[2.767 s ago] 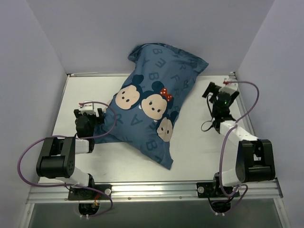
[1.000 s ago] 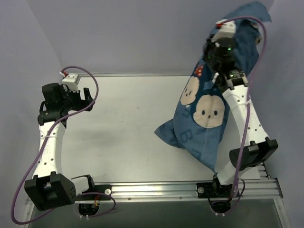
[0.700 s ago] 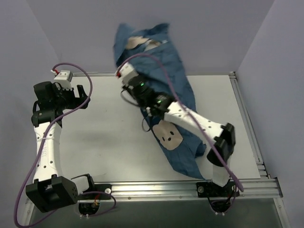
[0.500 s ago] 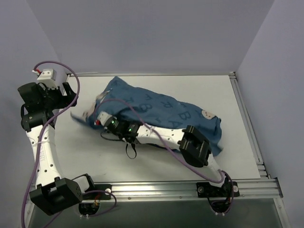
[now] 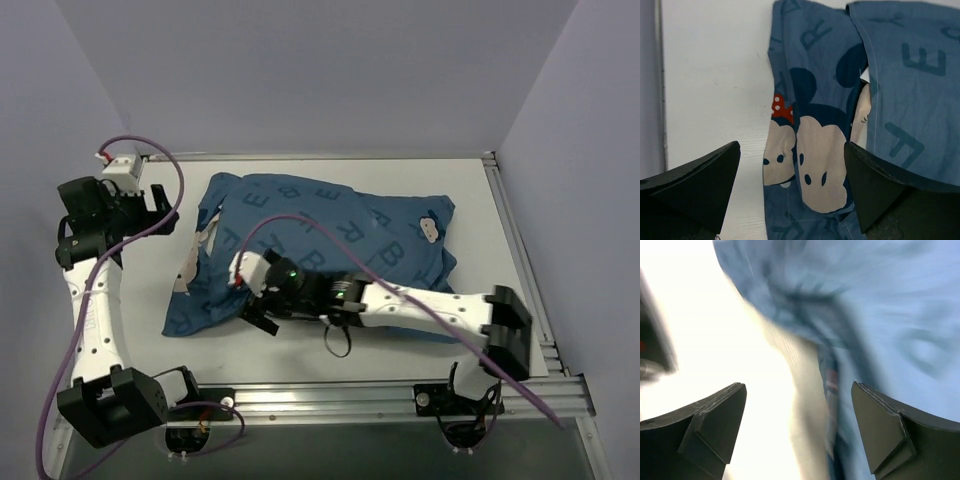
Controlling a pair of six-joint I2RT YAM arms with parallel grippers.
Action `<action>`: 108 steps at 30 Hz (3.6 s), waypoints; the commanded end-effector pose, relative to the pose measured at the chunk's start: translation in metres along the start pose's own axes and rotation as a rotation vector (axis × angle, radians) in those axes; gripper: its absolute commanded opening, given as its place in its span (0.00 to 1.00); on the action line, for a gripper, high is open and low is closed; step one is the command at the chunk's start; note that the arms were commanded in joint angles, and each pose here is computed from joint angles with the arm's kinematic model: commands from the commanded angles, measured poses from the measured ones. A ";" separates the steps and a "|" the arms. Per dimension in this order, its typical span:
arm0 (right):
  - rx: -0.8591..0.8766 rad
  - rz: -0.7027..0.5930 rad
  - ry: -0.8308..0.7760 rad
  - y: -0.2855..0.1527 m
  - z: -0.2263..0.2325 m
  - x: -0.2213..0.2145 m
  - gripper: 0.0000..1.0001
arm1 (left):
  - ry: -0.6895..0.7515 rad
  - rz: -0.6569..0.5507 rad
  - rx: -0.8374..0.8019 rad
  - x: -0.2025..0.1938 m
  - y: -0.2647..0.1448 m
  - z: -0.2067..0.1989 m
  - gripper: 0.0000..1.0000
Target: Remove the pillowcase from the pillow
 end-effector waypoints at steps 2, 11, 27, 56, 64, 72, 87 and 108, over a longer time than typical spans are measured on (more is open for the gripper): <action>-0.029 -0.267 0.339 -0.084 -0.062 0.027 0.89 | 0.118 0.176 -0.101 -0.036 0.026 -0.031 0.94; -0.592 0.099 0.922 -0.121 -0.173 -0.145 0.86 | 0.221 0.266 -0.124 -0.052 0.081 -0.051 0.96; -0.631 -0.113 1.003 -0.022 -0.312 -0.136 0.47 | 0.578 0.776 -0.824 -0.179 -0.010 -0.154 0.02; -0.296 -0.119 1.033 -0.050 -0.183 -0.132 0.75 | 0.564 0.368 -0.283 -0.099 0.082 -0.113 0.98; -0.175 -0.159 1.009 0.021 -0.240 -0.094 0.00 | 0.639 0.508 -0.527 -0.150 0.035 -0.141 0.02; -0.269 -0.286 0.898 0.045 -0.367 -0.002 0.09 | 0.557 0.545 -0.789 -0.162 -0.014 -0.163 0.02; -0.473 -0.261 0.877 -0.022 -0.305 -0.009 0.75 | 0.418 0.483 -0.628 -0.134 0.032 -0.156 0.02; -0.501 0.053 0.960 0.023 -0.244 -0.115 0.05 | 0.419 0.348 -0.421 -0.113 0.037 -0.122 0.02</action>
Point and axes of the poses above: each gripper's point midway between its finger pads, its own y axis out along the fingers, its own z axis along the line the jaws close on, x = y × z, the point moved 4 cm from there along -y, back along the fingers, and after that the axes turned 8 degrees about -y, right-handed, at the moved point
